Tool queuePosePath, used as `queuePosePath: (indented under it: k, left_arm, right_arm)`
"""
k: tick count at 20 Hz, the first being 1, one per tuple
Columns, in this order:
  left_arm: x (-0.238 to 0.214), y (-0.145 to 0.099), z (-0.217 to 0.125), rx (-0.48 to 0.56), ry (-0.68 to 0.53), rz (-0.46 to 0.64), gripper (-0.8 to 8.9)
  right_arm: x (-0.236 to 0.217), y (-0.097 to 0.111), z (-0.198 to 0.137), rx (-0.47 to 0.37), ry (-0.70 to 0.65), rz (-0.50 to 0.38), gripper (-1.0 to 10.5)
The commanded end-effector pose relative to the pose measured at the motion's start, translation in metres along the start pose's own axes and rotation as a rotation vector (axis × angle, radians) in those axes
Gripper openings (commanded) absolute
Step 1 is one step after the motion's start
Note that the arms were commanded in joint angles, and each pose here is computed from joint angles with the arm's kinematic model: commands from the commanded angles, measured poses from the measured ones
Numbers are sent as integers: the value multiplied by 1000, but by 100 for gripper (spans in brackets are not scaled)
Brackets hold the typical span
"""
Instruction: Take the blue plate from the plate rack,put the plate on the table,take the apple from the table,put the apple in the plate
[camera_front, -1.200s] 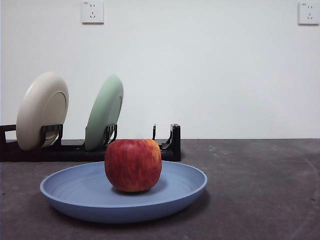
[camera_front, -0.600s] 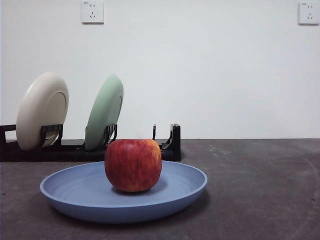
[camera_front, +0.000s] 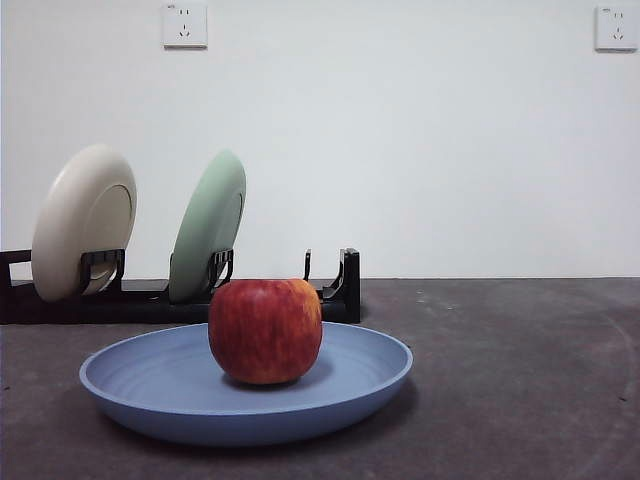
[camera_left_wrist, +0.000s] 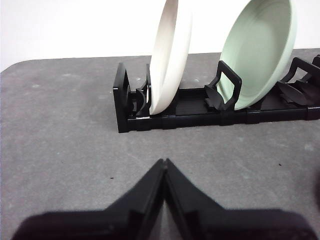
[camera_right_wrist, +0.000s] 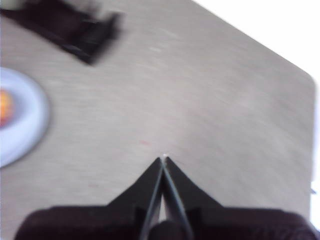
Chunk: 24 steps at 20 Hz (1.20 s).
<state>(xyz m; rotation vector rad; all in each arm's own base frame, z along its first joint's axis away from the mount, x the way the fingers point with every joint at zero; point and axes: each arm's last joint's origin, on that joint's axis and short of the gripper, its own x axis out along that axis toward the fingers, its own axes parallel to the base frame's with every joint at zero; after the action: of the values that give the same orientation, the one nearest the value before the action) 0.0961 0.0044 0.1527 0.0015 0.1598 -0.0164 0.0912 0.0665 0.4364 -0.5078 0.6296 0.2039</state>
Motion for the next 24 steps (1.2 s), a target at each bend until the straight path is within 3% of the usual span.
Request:
queuePosePath:
  k: [1, 3, 7, 10, 12, 15, 21, 24]
  left_arm:
    - [1, 0, -3, -9, 8, 6, -4]
    - [1, 0, -3, -9, 11, 6, -4]
    - [1, 1, -4, -10, 15, 6, -4]
    - [1, 1, -4, -10, 15, 6, -4]
    - [1, 1, -4, -10, 15, 6, -4]
    - [1, 1, -4, -10, 15, 6, -4]
    - [1, 1, -4, -10, 14, 6, -4]
    - [1, 1, -4, -10, 14, 6, -4]
  right_arm:
    - [5, -13, -4, 35, 55, -78, 2]
    - [10, -23, -10, 157, 28, -94, 2]
    - [48, -23, -45, 268, -415, 15, 2]
    - [95, -8, -100, 387, -655, -54, 2]
    - [121, 8, -137, 463, -738, -95, 2]
    - [144, 26, -177, 495, -761, -146, 2]
    - [167, 40, -208, 539, -693, -242, 2]
    - [171, 43, -216, 555, -599, -252, 2]
